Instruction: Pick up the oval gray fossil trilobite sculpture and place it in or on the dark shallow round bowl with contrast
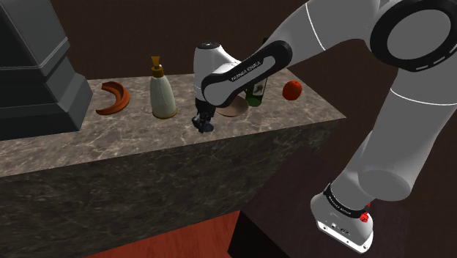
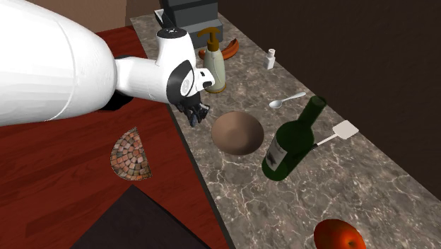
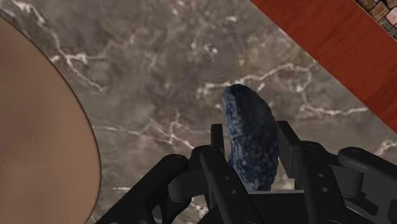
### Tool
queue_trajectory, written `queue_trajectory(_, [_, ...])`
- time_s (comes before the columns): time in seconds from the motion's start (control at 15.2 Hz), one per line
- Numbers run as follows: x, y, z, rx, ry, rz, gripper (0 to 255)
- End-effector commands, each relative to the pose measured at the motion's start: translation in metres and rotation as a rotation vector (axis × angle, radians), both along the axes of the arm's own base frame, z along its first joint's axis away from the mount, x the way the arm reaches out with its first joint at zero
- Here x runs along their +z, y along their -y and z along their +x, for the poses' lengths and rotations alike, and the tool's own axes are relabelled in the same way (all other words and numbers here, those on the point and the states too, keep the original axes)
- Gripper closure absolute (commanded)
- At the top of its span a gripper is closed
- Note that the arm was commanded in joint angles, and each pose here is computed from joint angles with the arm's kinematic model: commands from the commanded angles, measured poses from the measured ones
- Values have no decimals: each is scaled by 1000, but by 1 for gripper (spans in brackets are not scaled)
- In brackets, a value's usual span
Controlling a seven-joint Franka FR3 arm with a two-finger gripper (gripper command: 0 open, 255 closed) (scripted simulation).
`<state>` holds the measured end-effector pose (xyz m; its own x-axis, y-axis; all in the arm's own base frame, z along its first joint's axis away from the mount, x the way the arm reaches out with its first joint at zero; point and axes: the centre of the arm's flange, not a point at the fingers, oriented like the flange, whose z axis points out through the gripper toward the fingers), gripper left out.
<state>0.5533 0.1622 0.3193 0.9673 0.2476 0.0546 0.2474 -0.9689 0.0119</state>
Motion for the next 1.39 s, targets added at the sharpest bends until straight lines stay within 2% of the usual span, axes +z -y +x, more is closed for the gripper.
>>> queue_trajectory(0.0, [0, 0, 0, 0, 0, 0, 255])
queue_trajectory(1.32, [100, 0, 0, 0, 0, 0, 255])
